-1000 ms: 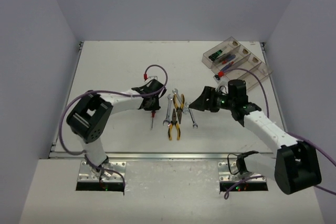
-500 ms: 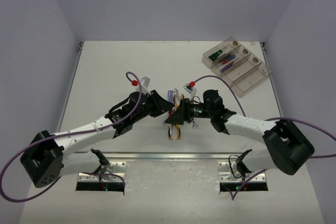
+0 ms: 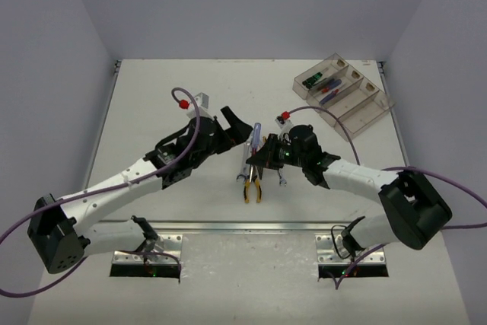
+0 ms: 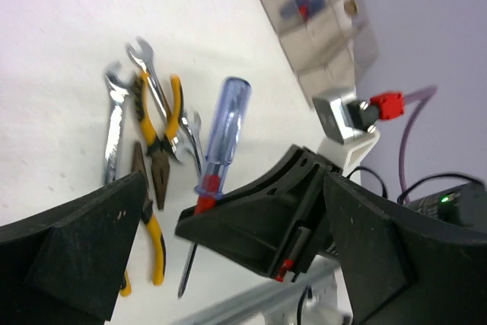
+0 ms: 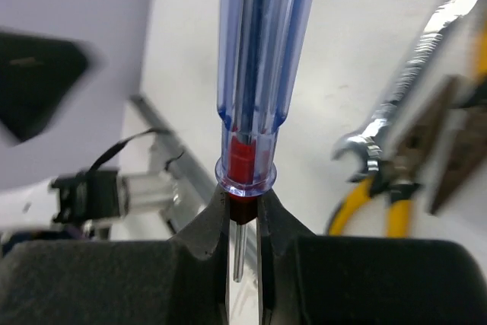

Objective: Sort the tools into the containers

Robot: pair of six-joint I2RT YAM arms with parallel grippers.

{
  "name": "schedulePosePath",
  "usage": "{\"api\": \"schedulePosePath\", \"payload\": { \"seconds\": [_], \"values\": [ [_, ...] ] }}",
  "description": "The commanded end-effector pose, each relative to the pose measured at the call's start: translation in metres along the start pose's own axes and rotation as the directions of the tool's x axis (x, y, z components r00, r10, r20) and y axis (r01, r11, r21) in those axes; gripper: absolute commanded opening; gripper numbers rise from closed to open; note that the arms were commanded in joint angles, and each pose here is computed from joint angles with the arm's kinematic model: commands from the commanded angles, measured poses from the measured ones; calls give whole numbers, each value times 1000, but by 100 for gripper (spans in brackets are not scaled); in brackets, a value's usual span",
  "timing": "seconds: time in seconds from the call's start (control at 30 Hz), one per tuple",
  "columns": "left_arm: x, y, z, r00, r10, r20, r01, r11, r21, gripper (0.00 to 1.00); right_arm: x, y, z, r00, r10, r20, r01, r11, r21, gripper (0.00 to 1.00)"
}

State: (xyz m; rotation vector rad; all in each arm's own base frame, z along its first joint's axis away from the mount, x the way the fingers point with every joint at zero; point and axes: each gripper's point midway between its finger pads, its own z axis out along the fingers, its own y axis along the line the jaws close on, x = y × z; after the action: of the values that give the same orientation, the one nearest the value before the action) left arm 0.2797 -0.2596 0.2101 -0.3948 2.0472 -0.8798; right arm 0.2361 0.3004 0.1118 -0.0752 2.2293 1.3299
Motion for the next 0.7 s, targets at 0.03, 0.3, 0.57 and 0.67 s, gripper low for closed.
{"api": "schedulePosePath", "payload": {
  "seconds": [0.03, 0.3, 0.57, 0.67],
  "values": [
    [-77, 53, -57, 957, 155, 243, -47, 916, -399, 100, -89, -71, -30, 971, 8, 238, -114, 893, 435, 0],
    [-39, 68, -81, 966, 251, 63, -223, 931, -290, 100, -231, -187, -95, 901, 29, 433, -358, 612, 705, 0],
    [-10, 67, -96, 943, 317, -103, -332, 925, -184, 100, -317, -253, -117, 868, 27, 496, -462, 411, 786, 0],
    [-15, 71, -106, 938, 332, -101, -346, 917, -199, 100, -326, -271, -124, 862, 10, 506, -473, 371, 799, 0]
  ]
}}
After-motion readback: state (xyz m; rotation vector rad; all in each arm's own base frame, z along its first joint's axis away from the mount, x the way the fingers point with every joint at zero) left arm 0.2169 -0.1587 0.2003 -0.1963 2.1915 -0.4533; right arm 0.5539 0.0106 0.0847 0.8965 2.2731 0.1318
